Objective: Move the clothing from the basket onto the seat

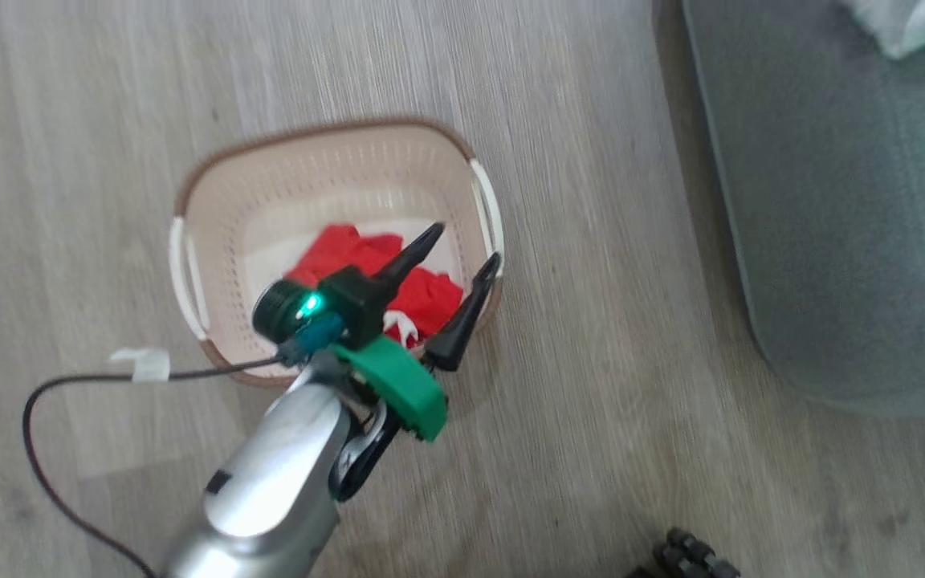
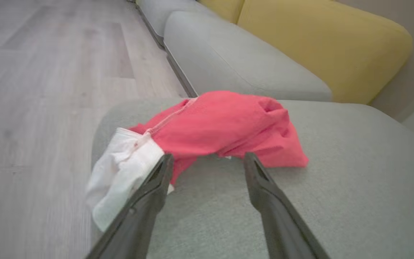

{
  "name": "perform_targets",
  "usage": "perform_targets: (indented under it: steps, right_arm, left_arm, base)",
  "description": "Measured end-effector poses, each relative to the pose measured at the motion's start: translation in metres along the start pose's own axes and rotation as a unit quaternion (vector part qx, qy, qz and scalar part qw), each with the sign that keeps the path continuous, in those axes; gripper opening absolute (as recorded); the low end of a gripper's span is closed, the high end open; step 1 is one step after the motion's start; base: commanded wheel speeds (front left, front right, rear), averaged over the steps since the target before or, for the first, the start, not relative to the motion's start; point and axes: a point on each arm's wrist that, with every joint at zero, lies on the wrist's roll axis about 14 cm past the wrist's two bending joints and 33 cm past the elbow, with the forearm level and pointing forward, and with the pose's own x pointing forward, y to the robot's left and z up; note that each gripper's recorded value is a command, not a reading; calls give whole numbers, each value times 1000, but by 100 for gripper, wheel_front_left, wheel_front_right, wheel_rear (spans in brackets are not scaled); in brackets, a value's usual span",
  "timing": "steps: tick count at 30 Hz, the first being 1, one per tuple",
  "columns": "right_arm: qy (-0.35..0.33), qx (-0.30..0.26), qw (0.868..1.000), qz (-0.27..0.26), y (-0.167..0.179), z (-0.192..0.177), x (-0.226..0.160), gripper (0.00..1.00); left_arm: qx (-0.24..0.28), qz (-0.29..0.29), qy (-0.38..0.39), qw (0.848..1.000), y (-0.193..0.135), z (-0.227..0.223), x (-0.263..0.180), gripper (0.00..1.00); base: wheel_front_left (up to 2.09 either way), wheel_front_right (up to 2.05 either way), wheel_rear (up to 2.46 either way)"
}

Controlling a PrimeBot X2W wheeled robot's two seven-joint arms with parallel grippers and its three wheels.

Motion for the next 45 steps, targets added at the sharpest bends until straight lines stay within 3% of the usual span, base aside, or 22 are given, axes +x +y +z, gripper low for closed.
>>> perform_targets:
  steps: [8, 12, 16, 23, 31, 45]
  right_arm:
    - [-38, 63, 995, 65, 37, 5, -61, 100]
    - [-82, 71, 988, 112, 61, 28, -90, 100]
    - [-115, 93, 975, 166, 99, 45, -125, 100]
    - [-113, 107, 961, 230, 143, 37, -185, 100]
    - [-104, 121, 956, 247, 161, 25, -229, 100]
    - [-85, 114, 964, 226, 148, 9, -231, 100]
  left_arm:
    - [14, 61, -32, 998, 6, 33, -38, 100]
    - [18, 111, -49, 992, 19, 47, -65, 100]
    - [34, 170, -79, 982, 39, 71, -95, 100]
    - [64, 261, -96, 958, 64, 81, -159, 100]
    - [72, 310, -119, 941, 68, 86, -206, 100]
    - [66, 345, -137, 926, 80, 90, -226, 100]
  base:
    - [0, 0, 0]
    - [0, 0, 0]
    - [0, 0, 0]
    - [0, 0, 0]
    - [0, 0, 0]
    - [0, 0, 0]
